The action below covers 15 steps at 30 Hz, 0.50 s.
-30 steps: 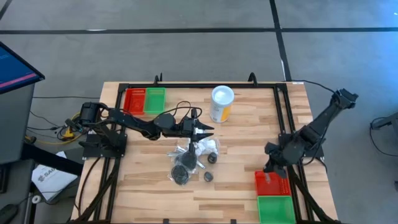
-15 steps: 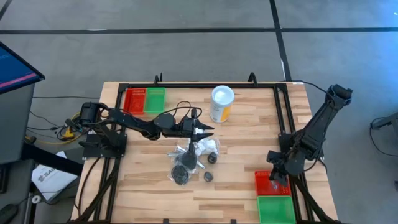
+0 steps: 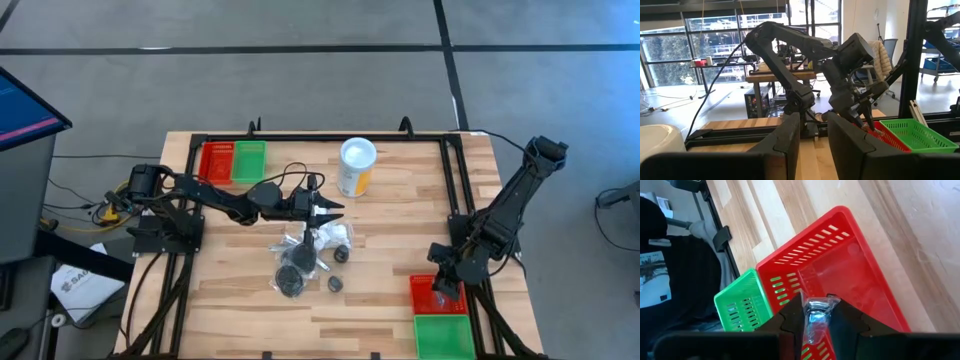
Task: Pick & Place Travel size toiletries
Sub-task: Put the silver nail cutter into the bottom red bin
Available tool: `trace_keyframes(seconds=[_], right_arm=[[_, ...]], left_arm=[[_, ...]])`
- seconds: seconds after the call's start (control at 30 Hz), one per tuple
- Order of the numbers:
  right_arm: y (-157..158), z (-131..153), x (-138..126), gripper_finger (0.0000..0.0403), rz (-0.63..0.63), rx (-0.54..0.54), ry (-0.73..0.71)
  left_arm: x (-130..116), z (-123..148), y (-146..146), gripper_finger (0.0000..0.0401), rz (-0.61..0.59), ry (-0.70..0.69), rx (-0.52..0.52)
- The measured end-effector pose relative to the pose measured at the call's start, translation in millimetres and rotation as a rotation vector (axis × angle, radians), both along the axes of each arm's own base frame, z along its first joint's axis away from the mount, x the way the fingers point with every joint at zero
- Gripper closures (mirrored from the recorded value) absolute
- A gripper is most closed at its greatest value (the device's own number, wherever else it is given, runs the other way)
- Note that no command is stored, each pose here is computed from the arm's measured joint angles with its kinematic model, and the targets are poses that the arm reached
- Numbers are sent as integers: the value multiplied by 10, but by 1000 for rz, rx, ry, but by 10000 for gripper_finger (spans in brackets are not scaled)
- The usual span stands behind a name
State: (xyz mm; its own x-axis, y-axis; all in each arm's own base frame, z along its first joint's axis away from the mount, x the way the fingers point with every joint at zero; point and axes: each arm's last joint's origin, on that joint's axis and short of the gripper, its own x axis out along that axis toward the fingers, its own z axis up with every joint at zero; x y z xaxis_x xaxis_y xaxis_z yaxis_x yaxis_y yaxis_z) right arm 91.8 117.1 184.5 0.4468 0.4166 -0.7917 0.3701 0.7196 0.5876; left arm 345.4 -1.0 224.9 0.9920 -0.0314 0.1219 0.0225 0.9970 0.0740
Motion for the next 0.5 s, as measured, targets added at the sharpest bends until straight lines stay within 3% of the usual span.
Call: trace_keyframes(seconds=[0.5], right_arm=[[-14,0,16,332,-42,-8,-13]], left_arm=[[0,-1,0,309,0,2,0]])
